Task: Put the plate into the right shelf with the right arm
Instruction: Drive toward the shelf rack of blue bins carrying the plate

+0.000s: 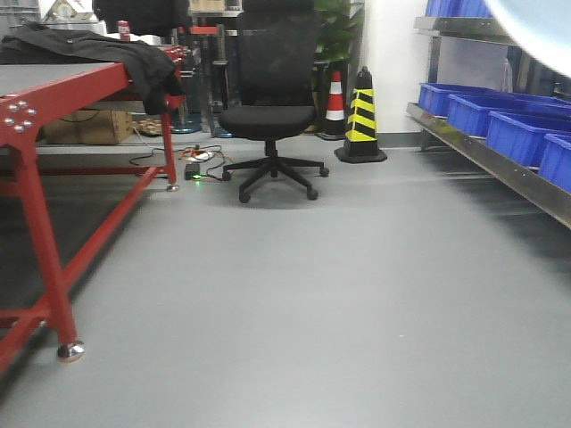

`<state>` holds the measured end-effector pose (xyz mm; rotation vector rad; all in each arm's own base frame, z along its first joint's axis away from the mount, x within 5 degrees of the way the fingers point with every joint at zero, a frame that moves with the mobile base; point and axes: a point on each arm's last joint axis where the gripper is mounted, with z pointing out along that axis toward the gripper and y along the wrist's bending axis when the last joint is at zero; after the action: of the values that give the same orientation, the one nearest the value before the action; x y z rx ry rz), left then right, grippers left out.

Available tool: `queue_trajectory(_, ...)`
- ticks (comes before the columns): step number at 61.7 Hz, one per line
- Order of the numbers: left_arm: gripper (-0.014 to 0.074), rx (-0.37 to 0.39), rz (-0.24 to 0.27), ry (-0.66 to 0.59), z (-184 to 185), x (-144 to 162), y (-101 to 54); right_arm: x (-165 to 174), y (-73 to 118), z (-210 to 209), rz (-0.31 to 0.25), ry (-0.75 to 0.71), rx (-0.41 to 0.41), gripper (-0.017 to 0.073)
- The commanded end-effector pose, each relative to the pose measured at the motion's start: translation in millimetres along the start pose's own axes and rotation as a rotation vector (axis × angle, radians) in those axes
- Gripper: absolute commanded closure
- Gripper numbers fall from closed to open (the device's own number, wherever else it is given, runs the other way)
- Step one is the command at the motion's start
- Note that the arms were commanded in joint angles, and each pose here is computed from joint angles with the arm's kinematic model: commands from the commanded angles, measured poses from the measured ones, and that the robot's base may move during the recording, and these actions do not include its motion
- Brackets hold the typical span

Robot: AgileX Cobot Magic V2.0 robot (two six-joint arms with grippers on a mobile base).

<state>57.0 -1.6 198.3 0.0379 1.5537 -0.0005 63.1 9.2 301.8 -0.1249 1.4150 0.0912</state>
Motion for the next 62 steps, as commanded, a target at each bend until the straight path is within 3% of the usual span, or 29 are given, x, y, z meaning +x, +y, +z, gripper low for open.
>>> queue_trajectory(1, 0.0722, -0.012, -0.015, -0.089, -0.8, -5.2, 1.1, -18.6, -1.7, -0.4, -0.008, -0.120, 0.017, 0.0505)
queue_trajectory(62, 0.0722, -0.012, -0.015, -0.089, -0.8, -5.2, 1.1, -18.6, -1.7, -0.4, -0.008, -0.120, 0.017, 0.0505)
